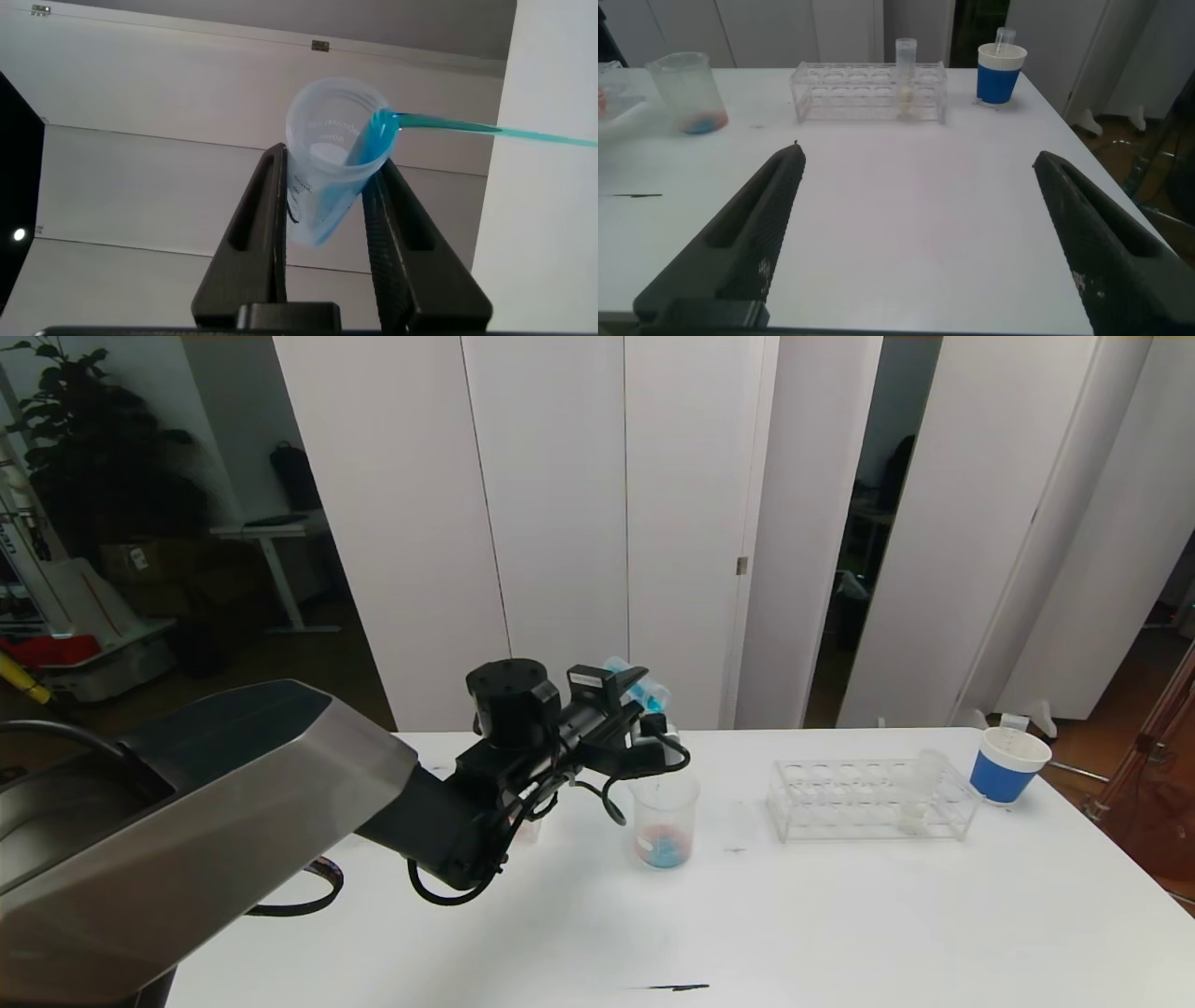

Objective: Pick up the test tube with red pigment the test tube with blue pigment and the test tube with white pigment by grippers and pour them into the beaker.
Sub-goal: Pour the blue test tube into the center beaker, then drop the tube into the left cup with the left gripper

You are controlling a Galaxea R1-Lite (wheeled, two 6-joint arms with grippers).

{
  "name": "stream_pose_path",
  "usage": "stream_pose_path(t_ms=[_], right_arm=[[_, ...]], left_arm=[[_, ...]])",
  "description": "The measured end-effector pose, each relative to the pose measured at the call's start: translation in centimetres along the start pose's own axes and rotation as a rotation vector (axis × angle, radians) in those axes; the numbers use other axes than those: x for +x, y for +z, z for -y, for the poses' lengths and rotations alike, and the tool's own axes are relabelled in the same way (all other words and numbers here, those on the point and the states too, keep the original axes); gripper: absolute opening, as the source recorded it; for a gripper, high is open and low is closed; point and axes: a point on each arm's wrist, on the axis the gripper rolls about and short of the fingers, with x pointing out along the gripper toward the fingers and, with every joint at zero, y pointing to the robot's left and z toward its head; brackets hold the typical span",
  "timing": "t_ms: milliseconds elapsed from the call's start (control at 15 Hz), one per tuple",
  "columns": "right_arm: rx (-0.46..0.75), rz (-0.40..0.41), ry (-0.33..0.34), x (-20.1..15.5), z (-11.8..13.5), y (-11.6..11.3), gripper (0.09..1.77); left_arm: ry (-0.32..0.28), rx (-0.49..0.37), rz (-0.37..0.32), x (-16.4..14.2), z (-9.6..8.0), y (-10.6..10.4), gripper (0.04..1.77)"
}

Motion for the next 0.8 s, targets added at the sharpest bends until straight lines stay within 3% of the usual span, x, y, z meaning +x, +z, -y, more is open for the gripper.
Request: stream_pose_path(t_ms=[800], right_arm=[[0.000, 0.000, 0.000, 0.00, 0.00, 0.00, 1.75]], left_arm=[[0.024, 0.051, 0.004, 0.00, -0.30, 0.03, 0.58]])
